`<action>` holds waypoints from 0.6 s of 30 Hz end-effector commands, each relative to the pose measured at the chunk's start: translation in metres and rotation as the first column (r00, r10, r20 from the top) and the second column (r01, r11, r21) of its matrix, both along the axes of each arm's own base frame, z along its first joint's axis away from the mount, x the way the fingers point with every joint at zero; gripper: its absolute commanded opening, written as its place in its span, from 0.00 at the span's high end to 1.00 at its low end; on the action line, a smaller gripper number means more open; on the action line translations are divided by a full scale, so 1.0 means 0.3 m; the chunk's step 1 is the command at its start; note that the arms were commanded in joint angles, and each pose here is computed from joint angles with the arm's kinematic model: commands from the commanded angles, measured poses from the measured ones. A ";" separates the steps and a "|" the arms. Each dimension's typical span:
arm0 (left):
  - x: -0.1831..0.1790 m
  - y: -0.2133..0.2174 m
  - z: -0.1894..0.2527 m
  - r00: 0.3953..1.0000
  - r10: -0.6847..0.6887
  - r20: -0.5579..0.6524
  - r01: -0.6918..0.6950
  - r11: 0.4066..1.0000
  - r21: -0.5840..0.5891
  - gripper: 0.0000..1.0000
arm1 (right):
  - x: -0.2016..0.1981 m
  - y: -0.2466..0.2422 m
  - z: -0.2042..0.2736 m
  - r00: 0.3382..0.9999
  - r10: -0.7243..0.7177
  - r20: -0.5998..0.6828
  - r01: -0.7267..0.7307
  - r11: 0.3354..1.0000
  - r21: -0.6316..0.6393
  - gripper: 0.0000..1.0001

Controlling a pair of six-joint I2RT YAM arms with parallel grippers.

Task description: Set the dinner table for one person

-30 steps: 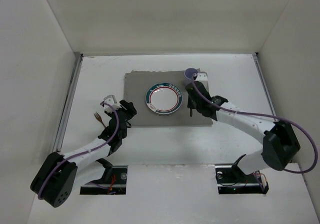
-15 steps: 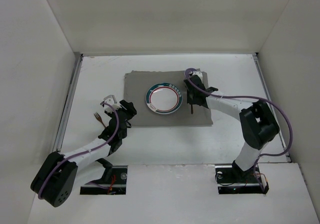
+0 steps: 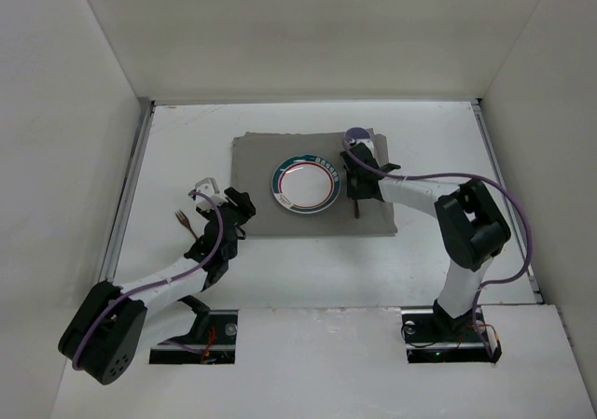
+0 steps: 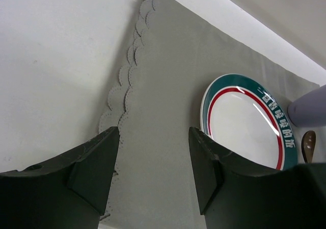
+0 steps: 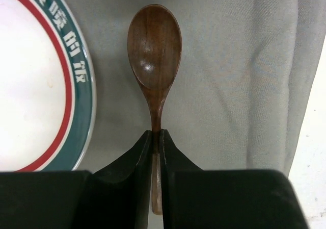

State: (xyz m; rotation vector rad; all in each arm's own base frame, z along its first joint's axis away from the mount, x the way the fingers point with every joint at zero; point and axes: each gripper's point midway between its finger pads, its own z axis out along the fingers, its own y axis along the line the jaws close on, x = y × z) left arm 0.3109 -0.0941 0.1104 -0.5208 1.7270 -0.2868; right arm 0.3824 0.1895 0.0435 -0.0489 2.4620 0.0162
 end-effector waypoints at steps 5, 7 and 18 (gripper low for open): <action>0.013 0.001 0.035 0.999 0.012 0.034 -0.011 0.999 -0.030 0.46 | 0.066 0.026 0.043 0.998 -0.011 0.060 0.008 0.999 0.038 0.74; 0.014 0.000 0.030 1.000 0.012 0.029 -0.011 1.000 -0.027 0.46 | 0.070 0.025 0.051 0.997 -0.013 0.070 0.010 0.999 0.043 0.69; 0.014 0.031 0.056 0.998 0.043 0.050 -0.046 0.998 0.050 0.46 | 0.004 0.033 0.306 0.967 -0.034 0.251 -0.001 0.990 0.140 0.33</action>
